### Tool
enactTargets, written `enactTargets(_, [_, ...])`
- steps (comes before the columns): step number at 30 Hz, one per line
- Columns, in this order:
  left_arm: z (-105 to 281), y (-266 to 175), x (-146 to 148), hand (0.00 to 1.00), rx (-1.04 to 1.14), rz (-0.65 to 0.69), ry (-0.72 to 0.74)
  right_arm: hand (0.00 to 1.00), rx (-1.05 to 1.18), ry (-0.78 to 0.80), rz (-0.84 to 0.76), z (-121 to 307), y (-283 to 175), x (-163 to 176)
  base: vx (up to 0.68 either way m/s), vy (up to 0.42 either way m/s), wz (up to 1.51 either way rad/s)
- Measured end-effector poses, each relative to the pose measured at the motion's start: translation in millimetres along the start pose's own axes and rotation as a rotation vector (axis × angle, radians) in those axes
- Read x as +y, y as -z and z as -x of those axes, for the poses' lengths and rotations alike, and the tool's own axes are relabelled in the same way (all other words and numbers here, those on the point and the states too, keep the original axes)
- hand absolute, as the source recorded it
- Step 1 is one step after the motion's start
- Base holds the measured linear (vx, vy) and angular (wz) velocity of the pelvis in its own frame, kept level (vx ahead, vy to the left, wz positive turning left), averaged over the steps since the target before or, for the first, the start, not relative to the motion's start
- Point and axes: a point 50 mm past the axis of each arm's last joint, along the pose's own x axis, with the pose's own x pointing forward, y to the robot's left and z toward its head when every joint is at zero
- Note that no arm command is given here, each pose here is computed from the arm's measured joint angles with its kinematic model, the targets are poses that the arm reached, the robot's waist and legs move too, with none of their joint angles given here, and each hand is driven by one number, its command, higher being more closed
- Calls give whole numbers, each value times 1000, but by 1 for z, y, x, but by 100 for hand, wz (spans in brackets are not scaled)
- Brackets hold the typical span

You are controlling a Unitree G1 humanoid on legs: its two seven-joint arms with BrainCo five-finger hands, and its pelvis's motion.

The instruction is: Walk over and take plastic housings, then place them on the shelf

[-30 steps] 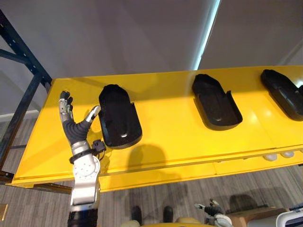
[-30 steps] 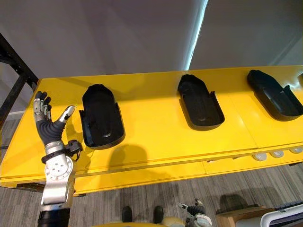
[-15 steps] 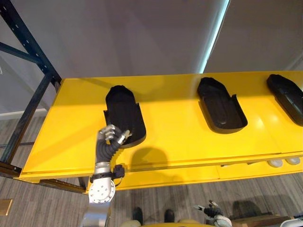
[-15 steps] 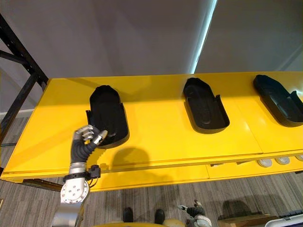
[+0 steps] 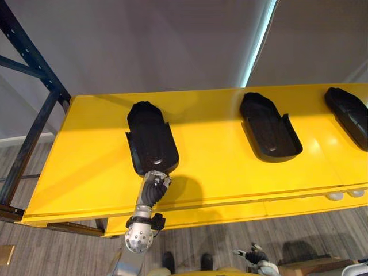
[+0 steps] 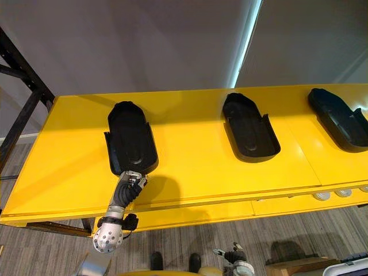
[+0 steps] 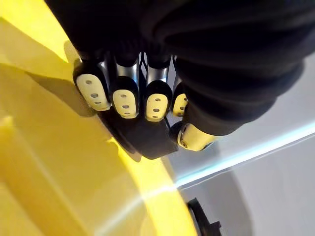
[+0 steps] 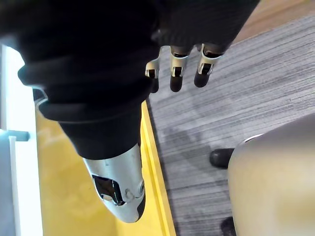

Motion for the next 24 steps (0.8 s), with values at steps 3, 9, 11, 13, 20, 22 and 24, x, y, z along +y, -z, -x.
enactTargets(3, [0, 1, 1, 100, 0, -18, 0, 0, 2, 5, 3, 0, 0, 1, 0, 0, 0])
enactTargets(9, [-2, 9, 0, 100, 36, -54, -10, 0, 5, 3, 8, 0, 0, 2, -22, 8, -4])
enactTargets(11, [-2, 12, -1, 100, 50, -59, -18, 0, 7, 4, 9, 0, 1, 1, 0, 0, 0])
enactTargets(13, [-4, 15, 0, 100, 69, -63, -33, 0, 10, 8, 10, 0, 2, 0, 0, 0, 0])
enactTargets(20, [-12, 21, 7, 100, 98, -79, -109, 0, 12, 9, 12, 0, 2, -1, 6, 4, 2])
enactTargets(22, [-16, 21, 8, 100, 98, -82, -113, 0, 12, 9, 12, 0, 3, -1, 15, 4, 5])
enactTargets(24, [-20, 20, 9, 100, 94, -85, -119, 0, 12, 7, 11, 0, 2, 0, 22, 4, 5])
